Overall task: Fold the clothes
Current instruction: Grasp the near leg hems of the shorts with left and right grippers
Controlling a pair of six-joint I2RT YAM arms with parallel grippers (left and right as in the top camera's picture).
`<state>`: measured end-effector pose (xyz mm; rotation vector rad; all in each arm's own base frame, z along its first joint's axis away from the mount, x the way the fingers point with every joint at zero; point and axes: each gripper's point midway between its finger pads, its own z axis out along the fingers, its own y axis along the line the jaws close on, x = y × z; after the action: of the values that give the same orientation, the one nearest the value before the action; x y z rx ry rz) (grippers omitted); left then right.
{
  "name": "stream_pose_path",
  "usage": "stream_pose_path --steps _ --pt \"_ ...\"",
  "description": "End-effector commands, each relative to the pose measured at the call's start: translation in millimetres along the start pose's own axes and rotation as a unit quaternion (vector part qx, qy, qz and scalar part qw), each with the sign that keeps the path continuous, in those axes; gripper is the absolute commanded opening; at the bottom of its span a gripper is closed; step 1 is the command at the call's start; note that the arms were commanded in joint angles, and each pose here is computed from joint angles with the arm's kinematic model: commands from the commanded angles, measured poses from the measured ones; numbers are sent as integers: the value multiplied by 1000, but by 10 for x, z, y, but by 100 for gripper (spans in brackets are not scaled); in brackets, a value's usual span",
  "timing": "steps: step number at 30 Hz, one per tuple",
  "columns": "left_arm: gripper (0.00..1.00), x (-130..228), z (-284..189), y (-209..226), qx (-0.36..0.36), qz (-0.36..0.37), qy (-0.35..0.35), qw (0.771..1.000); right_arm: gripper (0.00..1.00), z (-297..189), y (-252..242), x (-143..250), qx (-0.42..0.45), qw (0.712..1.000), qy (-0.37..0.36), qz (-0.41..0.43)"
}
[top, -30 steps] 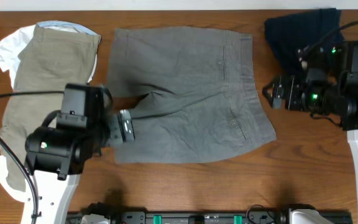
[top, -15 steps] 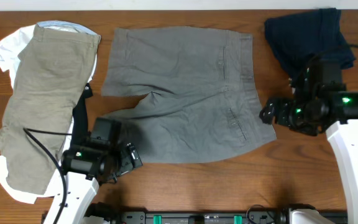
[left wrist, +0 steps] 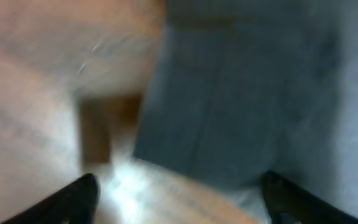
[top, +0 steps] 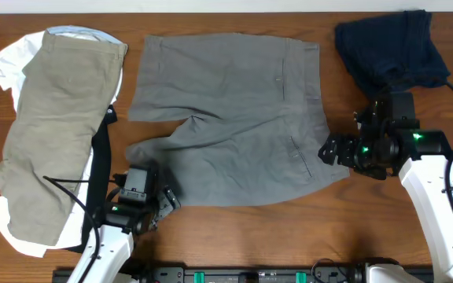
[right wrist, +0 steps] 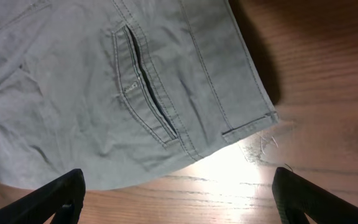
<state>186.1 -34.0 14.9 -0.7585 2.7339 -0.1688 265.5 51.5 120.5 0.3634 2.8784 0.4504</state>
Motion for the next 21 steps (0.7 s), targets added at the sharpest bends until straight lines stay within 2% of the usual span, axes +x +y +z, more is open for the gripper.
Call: stream_pose_path --steps 1,6,11,14,17,18,21 --pt "72 -90 18 -48 5 8 -19 1000 94 7 1 -9 -5 1000 -2 7" --pt "56 -6 154 9 -17 9 10 1000 94 7 0 -7 -5 1000 -1 8" --pt "51 152 287 106 -48 -12 55 997 91 8 -5 5 -4 1000 1 9" --pt "36 181 337 130 -58 -18 64 996 85 13 -79 16 16 999 1 36" --pt "9 184 364 133 -60 -17 66 996 73 51 -175 42 39 997 -1 73" --pt "6 181 365 131 -60 -18 66 996 69 81 -205 55 43 996 -1 83" --pt "6 162 369 113 -56 -17 62 996 68 210 -278 124 49 993 3 106"
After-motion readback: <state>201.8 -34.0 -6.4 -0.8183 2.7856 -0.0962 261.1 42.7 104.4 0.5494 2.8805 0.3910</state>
